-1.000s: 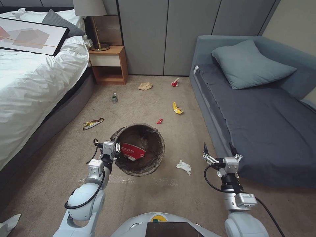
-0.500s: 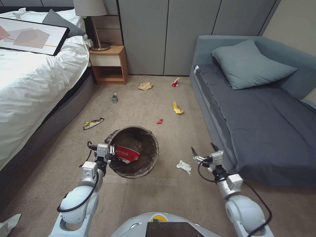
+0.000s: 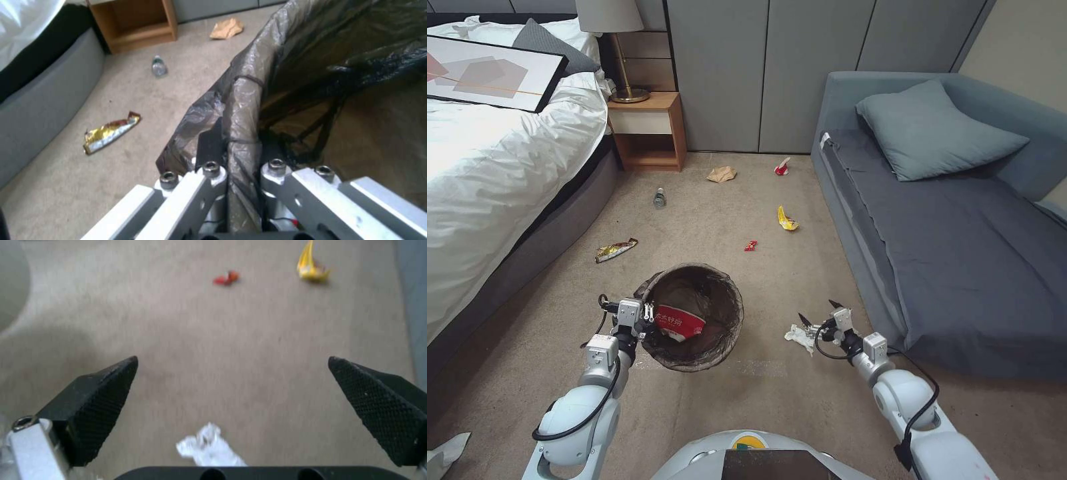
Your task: Pick up the trash bin, then pick up the garbage from the floor and place it into the trash bin.
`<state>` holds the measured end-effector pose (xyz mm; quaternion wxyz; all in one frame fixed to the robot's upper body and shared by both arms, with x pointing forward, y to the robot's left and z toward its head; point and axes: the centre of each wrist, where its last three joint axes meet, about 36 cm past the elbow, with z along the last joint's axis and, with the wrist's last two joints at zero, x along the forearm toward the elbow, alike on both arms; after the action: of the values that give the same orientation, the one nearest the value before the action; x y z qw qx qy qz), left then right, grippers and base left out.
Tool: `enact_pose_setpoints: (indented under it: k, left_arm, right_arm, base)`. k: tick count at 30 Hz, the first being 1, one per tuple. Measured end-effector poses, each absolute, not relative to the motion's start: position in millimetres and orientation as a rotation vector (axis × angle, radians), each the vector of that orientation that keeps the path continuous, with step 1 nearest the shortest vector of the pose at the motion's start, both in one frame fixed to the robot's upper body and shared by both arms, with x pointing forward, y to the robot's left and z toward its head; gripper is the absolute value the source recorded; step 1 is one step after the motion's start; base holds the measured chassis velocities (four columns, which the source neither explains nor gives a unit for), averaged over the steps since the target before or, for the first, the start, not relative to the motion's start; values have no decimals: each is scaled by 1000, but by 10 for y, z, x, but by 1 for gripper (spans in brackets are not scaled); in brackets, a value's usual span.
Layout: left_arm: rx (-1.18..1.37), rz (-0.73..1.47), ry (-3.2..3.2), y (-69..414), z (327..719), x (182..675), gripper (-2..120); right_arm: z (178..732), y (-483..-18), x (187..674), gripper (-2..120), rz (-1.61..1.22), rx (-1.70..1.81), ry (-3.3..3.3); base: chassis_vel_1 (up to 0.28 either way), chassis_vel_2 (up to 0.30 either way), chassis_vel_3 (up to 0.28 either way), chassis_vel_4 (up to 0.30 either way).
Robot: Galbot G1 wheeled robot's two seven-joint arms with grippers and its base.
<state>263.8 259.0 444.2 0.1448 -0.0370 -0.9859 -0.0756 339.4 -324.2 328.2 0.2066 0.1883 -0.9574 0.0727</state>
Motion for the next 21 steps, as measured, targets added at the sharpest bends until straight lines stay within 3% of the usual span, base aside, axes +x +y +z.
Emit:
enact_pose_setpoints:
  k: [9, 21]
  left_arm:
    - [-106, -221, -2822, 2592, 4429, 2577, 3]
    - [-92, -217, -2809, 2581, 4375, 2497, 3]
  right_arm:
    - [2945, -3499, 3545, 100, 226, 511, -2546]
    - [2531, -3245, 3851, 100, 204, 517, -2483]
  base:
    - [0, 0, 0, 0]
    - [0, 0, 0, 0]
